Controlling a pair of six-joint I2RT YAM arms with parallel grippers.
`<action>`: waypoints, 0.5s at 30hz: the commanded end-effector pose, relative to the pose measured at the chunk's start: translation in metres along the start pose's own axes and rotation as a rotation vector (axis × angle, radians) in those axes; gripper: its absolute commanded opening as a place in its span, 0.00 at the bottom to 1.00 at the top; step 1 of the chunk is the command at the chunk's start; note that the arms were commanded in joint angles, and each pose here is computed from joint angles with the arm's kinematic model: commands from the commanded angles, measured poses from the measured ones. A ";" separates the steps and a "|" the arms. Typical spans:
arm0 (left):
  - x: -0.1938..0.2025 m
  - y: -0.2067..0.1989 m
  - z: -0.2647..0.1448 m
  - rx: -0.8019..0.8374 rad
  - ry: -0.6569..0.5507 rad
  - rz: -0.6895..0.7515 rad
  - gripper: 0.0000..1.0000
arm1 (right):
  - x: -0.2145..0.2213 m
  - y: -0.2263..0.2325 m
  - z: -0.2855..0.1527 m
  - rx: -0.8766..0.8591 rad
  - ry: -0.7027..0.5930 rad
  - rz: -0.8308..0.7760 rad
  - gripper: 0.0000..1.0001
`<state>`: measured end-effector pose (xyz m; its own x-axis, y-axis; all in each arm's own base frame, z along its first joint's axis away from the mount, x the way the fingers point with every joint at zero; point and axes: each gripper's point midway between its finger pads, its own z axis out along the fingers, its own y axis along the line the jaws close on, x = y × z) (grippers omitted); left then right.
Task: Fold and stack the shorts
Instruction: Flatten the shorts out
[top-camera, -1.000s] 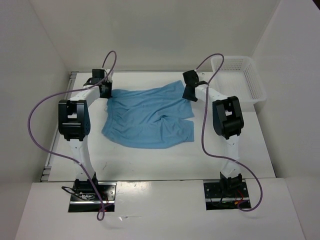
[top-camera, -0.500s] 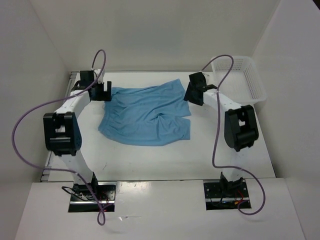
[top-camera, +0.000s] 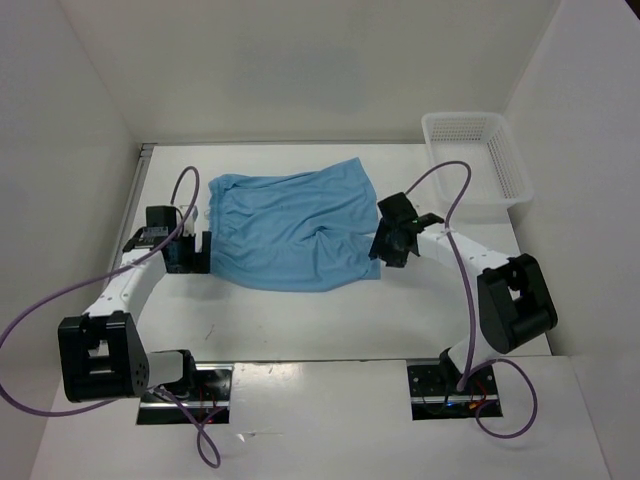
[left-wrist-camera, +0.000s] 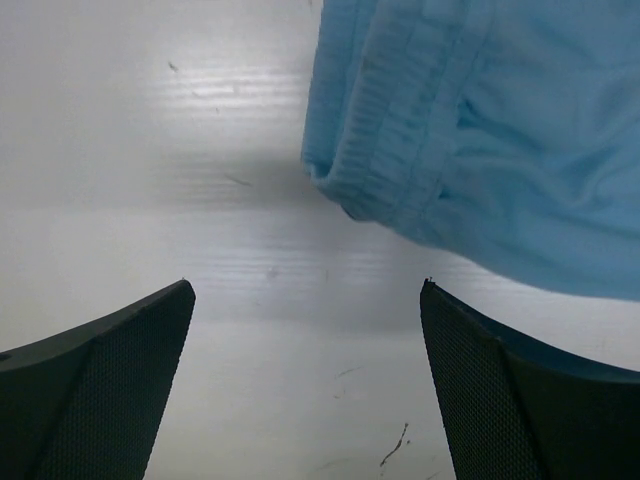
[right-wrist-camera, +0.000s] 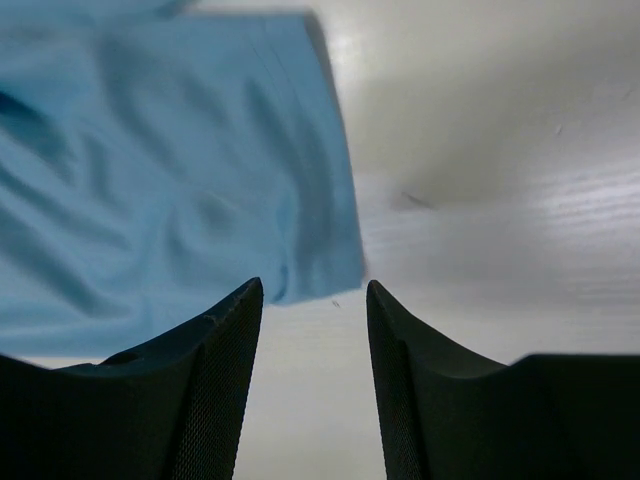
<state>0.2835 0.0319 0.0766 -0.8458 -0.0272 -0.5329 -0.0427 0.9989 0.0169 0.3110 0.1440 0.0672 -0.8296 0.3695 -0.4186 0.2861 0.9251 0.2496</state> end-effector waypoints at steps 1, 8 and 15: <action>0.000 0.002 -0.001 -0.013 -0.035 0.002 1.00 | 0.032 -0.002 -0.003 -0.024 0.079 0.023 0.51; -0.026 0.003 0.022 -0.008 -0.095 0.003 0.97 | 0.058 0.011 0.007 -0.051 0.101 -0.009 0.51; -0.025 -0.005 0.048 0.018 -0.051 0.020 0.80 | 0.051 0.011 0.025 -0.027 0.056 0.012 0.51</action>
<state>0.3037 0.0318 0.0390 -0.8605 -0.0236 -0.5088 -0.0361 0.9992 0.0148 0.2677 0.1699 0.0295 -0.8803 0.3469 -0.3236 0.2711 0.9276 0.2570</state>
